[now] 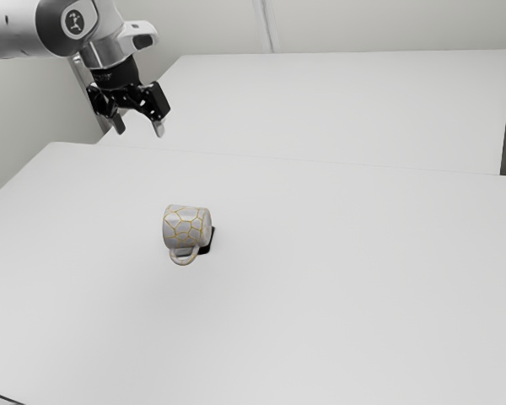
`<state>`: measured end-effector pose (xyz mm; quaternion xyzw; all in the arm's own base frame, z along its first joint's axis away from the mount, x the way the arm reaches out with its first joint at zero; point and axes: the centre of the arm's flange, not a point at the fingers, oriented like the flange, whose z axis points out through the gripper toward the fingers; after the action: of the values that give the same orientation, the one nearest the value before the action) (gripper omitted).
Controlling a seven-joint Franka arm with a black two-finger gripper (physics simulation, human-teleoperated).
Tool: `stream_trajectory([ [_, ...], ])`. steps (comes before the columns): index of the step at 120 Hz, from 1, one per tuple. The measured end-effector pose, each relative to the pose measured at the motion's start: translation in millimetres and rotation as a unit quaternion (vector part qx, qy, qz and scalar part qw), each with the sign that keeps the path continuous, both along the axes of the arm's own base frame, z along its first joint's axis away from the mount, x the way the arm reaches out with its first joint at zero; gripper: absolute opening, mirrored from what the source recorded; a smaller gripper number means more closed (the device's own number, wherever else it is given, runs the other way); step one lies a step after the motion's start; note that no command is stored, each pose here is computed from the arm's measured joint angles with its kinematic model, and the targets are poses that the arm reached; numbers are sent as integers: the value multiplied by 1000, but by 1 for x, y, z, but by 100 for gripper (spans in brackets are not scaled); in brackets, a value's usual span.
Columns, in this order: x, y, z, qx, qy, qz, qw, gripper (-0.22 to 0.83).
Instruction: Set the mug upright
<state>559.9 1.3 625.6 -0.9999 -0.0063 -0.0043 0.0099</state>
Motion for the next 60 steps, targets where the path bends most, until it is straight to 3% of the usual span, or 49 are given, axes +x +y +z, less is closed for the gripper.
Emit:
stream_trajectory([
  [45,-3,-1,-9,-14,15,13,1000,62],
  [60,-2,-2,-35,-40,38,20,998,62],
])
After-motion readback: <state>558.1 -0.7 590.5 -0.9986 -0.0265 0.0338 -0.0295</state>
